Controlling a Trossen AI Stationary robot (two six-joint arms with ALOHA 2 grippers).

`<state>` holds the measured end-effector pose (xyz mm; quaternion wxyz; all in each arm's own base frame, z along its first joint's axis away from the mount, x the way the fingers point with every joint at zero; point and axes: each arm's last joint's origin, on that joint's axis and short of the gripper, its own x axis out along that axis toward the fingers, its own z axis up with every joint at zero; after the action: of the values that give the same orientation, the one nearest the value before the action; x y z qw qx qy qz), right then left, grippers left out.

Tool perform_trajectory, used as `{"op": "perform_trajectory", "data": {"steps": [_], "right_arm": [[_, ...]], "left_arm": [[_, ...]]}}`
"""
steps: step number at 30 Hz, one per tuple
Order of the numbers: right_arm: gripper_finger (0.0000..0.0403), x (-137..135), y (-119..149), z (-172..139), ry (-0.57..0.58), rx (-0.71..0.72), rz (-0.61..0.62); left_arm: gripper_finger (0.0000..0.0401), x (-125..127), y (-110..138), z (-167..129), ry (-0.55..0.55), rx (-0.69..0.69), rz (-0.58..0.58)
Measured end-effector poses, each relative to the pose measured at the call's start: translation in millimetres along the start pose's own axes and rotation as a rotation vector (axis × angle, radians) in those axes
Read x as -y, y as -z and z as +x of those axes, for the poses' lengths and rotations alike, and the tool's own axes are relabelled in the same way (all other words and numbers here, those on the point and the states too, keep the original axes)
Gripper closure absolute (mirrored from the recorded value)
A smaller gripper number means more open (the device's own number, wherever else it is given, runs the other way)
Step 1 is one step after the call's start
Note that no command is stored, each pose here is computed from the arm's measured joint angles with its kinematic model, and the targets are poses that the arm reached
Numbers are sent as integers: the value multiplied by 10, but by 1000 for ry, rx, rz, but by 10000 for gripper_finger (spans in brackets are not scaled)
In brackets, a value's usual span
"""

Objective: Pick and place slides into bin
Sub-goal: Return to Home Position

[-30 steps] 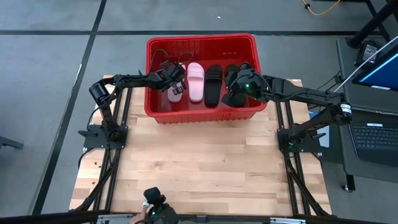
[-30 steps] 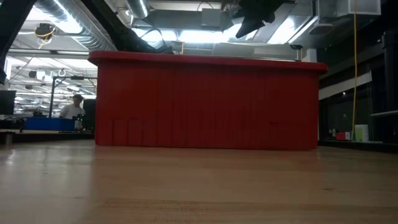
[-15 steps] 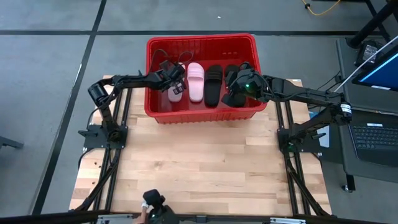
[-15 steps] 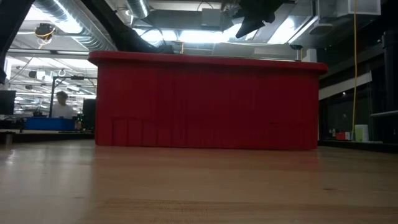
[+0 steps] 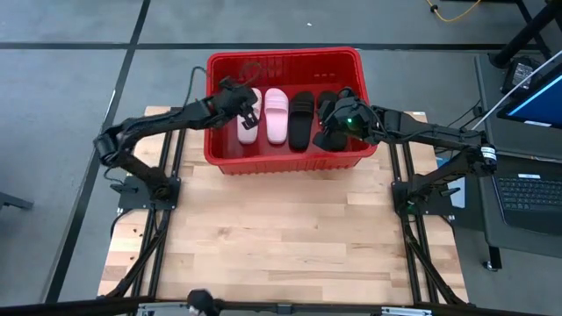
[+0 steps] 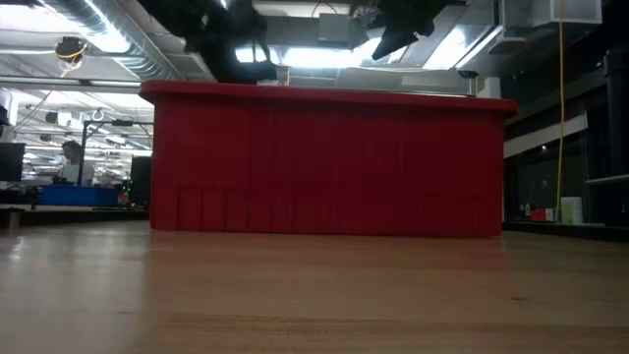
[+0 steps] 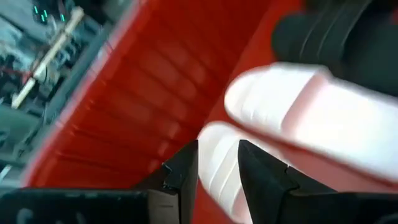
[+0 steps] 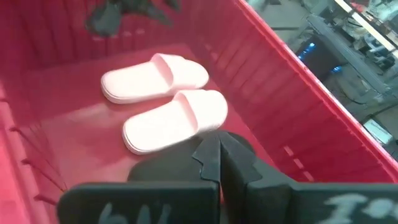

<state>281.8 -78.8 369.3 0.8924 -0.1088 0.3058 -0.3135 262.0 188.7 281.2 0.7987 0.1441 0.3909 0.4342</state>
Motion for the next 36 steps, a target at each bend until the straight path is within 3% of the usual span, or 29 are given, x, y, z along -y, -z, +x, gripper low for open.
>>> {"op": "perform_trajectory", "data": {"steps": [5, 9, 18, 29, 36], "right_arm": [[400, -27, -41, -5, -95, 51, 12], [400, -27, -61, -7, -97, 70, 21], [400, -59, -209, -56, -96, 211, 77], [400, -208, -265, -152, -149, 259, 122], [400, -411, -286, -282, -218, 284, 91]], "left_arm": [[306, -90, -151, -525, 34, 167, -34], [324, -159, -205, -960, 59, 294, -58], [394, -265, -96, -1744, 205, 484, -127], [399, -269, 105, -2244, 409, 587, -139], [400, -220, 228, -2462, 584, 729, -127]]}}
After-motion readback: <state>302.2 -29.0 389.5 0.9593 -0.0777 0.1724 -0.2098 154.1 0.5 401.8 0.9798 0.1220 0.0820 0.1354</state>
